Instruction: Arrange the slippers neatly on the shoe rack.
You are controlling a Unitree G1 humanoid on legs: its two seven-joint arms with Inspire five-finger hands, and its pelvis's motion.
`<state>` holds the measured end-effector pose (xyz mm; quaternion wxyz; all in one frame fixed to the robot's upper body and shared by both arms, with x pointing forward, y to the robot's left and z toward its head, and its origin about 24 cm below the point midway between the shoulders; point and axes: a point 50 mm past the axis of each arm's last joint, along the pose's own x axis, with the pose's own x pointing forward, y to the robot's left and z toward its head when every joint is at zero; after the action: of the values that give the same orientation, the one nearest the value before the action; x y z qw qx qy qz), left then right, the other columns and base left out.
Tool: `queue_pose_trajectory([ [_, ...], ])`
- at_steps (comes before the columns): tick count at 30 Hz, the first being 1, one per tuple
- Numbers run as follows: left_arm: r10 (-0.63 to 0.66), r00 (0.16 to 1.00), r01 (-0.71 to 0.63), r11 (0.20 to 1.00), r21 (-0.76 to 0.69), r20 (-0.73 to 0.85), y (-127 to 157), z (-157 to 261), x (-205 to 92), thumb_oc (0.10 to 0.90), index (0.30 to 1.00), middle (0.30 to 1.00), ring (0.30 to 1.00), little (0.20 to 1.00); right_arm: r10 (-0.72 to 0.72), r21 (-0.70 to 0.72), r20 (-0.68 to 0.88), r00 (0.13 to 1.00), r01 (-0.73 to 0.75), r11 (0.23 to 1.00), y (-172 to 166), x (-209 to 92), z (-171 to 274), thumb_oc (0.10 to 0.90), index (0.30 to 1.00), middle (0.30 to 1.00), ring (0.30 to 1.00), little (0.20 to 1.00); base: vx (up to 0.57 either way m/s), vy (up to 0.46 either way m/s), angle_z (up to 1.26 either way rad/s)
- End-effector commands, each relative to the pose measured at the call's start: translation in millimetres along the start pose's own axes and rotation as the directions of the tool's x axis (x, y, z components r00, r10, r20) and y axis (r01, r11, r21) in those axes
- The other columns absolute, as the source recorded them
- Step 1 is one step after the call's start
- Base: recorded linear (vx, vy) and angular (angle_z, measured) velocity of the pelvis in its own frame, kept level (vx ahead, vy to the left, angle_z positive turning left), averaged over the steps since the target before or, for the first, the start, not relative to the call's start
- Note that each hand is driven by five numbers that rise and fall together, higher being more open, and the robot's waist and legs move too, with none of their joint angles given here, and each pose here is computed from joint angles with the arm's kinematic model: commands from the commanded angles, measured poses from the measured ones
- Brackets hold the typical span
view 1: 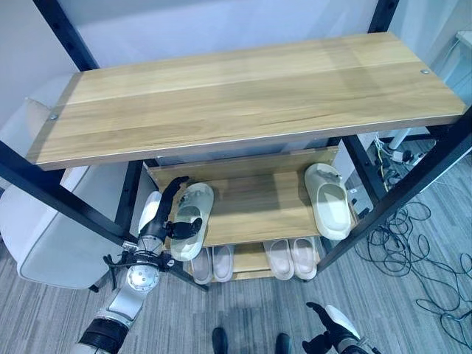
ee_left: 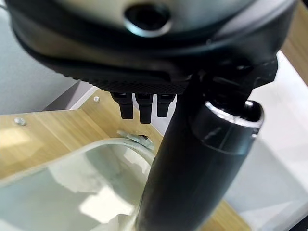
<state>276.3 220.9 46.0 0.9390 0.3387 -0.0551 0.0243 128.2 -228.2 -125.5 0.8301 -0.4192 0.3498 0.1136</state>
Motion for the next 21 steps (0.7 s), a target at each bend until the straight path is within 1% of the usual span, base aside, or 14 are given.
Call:
queue_pose_trajectory([
  [1,0.137,0.976,-0.152,0.985,0.078,0.172,35,30,34,0.800,0.900,0.900,0.900,0.900,-0.053,0.025,0.051,0.997,0.052,0.998,-10,-2,1,0.800,0.900,0.900,0.900,0.900,0.00,0.000,0.00],
  [7,0.125,0.976,-0.155,0.975,0.161,0.180,42,30,42,0.800,0.900,0.900,0.900,0.900,-0.035,0.029,0.051,0.998,0.033,0.999,-7,-2,1,0.800,0.900,0.900,0.900,0.900,0.00,0.001,-0.01],
  [13,0.122,0.980,-0.147,0.977,0.153,0.158,38,29,50,0.800,0.900,0.900,0.900,0.900,-0.016,0.034,0.049,0.999,0.014,0.999,-2,-2,2,0.800,0.900,0.900,0.900,0.900,0.01,0.007,-0.04],
  [14,0.118,0.981,-0.142,0.978,0.151,0.155,37,29,51,0.593,0.589,0.589,0.589,0.589,-0.016,0.034,0.050,0.999,0.015,0.999,-2,-2,3,0.800,0.900,0.900,0.900,0.900,0.00,0.000,0.00],
  [15,0.113,0.982,-0.136,0.980,0.145,0.152,35,30,52,0.488,0.432,0.432,0.432,0.432,-0.013,0.037,0.049,0.999,0.011,0.999,-1,-2,2,0.800,0.900,0.900,0.900,0.900,0.00,0.000,0.00],
  [16,0.103,0.984,-0.124,0.982,0.141,0.148,32,30,53,0.400,0.300,0.300,0.300,0.300,-0.012,0.037,0.049,0.999,0.010,0.999,-1,-2,3,0.800,0.900,0.900,0.900,0.900,0.00,0.000,0.00],
  [21,0.081,0.986,-0.099,0.988,0.119,0.147,24,34,60,0.400,0.300,0.300,0.300,0.300,-0.010,0.041,0.037,0.999,0.009,0.999,0,-3,1,0.800,0.900,0.900,0.900,0.900,0.00,0.000,0.00],
])
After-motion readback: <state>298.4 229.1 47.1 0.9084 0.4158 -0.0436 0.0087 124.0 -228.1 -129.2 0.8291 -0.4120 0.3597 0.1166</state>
